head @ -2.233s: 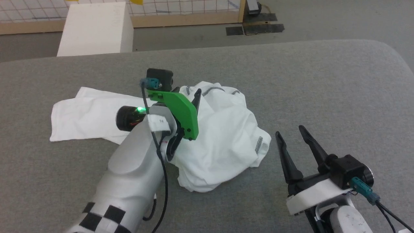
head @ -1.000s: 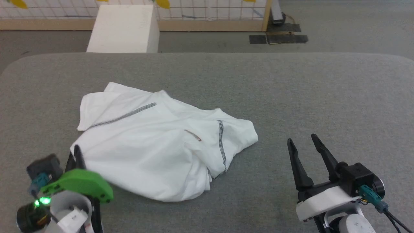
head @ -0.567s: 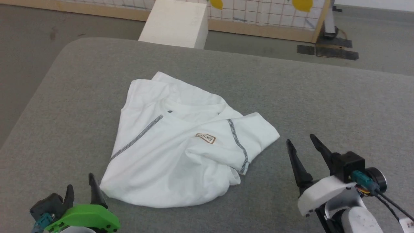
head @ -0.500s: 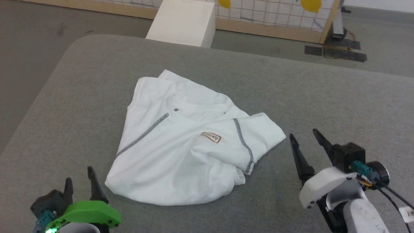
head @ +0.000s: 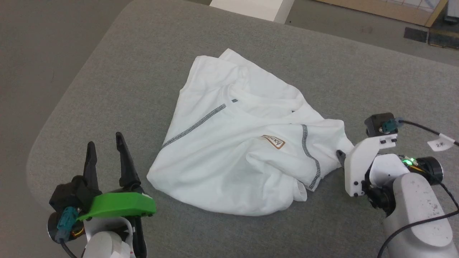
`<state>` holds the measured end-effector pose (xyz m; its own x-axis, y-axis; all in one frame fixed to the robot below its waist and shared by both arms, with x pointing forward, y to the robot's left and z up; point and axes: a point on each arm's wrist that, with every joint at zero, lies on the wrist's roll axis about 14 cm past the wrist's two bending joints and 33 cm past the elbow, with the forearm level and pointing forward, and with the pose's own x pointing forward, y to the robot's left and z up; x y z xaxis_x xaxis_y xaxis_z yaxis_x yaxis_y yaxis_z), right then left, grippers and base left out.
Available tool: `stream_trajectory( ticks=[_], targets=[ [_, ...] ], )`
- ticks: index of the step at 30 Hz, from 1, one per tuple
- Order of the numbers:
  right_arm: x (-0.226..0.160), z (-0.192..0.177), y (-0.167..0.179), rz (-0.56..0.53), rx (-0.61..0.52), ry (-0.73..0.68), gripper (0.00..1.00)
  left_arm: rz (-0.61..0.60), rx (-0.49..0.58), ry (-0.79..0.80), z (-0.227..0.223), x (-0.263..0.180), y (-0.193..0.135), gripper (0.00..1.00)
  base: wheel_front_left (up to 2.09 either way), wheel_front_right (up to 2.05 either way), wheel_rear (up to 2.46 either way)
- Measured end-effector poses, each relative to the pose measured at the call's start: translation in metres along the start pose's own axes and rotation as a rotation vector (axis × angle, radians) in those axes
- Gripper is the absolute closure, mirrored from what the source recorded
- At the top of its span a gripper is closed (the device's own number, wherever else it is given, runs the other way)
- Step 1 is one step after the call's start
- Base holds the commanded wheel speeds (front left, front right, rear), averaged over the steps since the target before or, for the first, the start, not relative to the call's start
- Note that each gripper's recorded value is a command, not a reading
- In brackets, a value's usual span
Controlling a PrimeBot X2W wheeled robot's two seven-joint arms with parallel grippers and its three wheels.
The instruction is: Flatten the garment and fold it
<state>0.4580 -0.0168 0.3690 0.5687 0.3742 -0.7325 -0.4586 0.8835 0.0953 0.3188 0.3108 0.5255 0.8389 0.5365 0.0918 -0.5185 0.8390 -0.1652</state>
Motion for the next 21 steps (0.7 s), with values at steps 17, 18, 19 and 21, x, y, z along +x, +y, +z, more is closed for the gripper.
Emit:
stream_trajectory(
  ticks=[17,18,19,21],
  targets=[
    [-0.142,0.034,-0.144,-0.470,0.104,-0.459,1.00,-0.135,-0.051,0.023,-0.010,0.001,-0.042,0.00,0.00,0.00,0.00],
    [-0.152,0.026,-0.153,-0.506,0.118,-0.449,1.00,-0.148,-0.055,0.023,-0.011,0.001,-0.046,0.00,0.00,0.00,0.00],
    [-0.164,0.013,-0.164,-0.547,0.145,-0.431,1.00,-0.162,-0.060,0.025,-0.011,0.001,-0.051,0.00,0.00,0.00,0.00],
    [-0.182,-0.015,-0.178,-0.605,0.200,-0.380,1.00,-0.196,-0.067,0.028,-0.013,0.002,-0.062,0.00,0.00,0.00,0.00]
  ],
)
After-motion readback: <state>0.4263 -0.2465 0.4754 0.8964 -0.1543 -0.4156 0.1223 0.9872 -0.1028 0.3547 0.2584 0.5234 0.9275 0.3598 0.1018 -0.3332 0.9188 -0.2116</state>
